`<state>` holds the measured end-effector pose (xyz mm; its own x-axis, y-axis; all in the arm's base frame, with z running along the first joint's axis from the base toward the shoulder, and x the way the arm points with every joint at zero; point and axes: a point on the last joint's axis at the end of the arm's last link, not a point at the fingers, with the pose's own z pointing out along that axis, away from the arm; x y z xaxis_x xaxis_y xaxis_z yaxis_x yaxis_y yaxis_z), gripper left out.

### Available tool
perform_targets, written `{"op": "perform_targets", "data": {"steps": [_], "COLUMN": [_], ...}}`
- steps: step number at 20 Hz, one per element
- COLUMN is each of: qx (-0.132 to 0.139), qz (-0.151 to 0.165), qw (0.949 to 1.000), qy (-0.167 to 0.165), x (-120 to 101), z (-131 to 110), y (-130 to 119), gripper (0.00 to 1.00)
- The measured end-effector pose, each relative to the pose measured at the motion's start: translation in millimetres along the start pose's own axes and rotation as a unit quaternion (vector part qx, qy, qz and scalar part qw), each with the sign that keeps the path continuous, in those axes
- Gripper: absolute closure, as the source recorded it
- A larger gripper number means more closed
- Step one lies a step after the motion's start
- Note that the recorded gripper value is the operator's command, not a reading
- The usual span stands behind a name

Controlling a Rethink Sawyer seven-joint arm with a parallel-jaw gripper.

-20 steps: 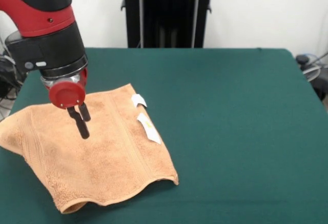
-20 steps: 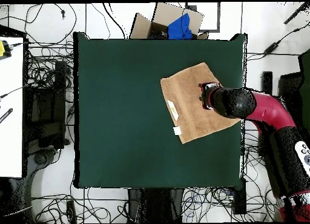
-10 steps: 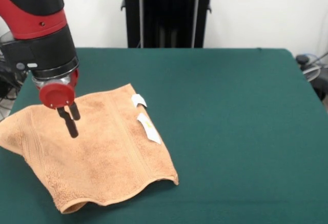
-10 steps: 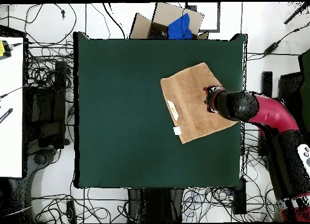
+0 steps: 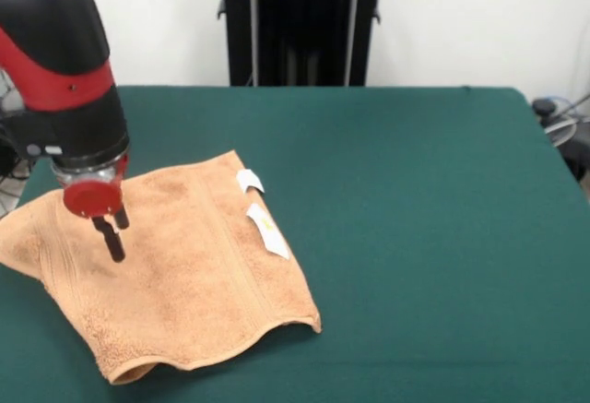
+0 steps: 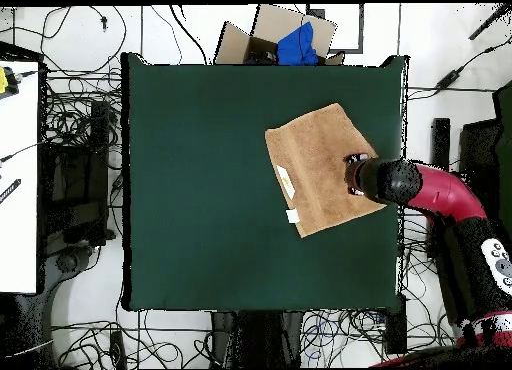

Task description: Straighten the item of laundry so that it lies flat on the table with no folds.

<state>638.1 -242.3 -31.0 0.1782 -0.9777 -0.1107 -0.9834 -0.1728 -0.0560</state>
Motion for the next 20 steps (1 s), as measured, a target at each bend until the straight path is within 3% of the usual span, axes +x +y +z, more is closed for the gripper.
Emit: {"op": "perform_targets", "data": {"steps": [3, 20], "qx": [-0.013, -0.051], "qz": [0.015, 0.080], "qw": [0.9998, 0.9933], "qy": [-0.010, -0.066], "x": [4.7, 25.6], "z": [25.2, 25.9], "y": [13.4, -0.3], "gripper": [0.00, 0.00]}}
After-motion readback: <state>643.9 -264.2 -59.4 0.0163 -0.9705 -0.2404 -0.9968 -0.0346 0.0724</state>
